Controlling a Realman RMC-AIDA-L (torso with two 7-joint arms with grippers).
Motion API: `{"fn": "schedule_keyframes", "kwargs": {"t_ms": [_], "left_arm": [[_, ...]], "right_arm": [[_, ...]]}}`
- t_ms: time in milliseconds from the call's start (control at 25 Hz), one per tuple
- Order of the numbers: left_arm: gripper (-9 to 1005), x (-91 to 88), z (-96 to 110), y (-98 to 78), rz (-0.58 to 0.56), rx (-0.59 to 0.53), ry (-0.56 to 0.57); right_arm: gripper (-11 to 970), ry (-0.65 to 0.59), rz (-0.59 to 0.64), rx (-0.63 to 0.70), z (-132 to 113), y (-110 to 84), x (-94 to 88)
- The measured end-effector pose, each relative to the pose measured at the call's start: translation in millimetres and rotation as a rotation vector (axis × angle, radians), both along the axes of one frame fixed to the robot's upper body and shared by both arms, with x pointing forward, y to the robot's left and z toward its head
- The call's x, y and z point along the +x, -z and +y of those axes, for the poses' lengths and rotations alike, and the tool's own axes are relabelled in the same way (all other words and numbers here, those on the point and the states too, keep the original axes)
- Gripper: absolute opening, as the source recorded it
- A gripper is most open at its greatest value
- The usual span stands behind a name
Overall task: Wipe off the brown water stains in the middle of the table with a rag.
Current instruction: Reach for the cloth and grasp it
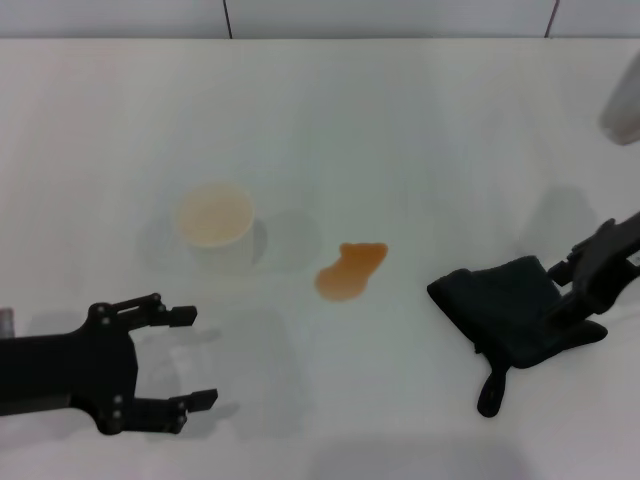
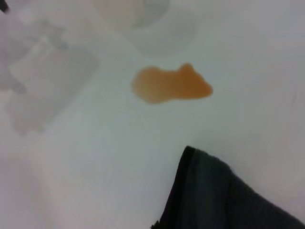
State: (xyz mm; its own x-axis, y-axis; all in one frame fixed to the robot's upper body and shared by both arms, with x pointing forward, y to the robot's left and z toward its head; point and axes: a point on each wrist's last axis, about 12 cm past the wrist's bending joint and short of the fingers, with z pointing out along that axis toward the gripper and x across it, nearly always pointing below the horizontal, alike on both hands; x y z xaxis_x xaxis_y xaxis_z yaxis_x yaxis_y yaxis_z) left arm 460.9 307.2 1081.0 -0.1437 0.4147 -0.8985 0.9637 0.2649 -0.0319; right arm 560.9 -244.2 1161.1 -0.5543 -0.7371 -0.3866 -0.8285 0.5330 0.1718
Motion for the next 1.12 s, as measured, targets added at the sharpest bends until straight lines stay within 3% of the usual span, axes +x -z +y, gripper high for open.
{"fn": "schedule_keyframes", "kwargs": {"t_ms": [440, 880, 1120], "left_arm": [[892, 12.4, -9, 2.9, -0.036, -0.011, 0.022], [891, 18.1, -11, 3.9, -0.050, 0.000, 0.011], [891, 19.8, -10, 4.8, -0.059, 0.008, -0.002]], "right_arm": [[749, -0.054, -0.039, -0.032, 35, 5.3, 5.9], [700, -0.089, -0.066, -0.045, 49, 14.9, 6.2], [455, -0.099, -0.078, -0.058, 52, 17.7, 6.7]]}}
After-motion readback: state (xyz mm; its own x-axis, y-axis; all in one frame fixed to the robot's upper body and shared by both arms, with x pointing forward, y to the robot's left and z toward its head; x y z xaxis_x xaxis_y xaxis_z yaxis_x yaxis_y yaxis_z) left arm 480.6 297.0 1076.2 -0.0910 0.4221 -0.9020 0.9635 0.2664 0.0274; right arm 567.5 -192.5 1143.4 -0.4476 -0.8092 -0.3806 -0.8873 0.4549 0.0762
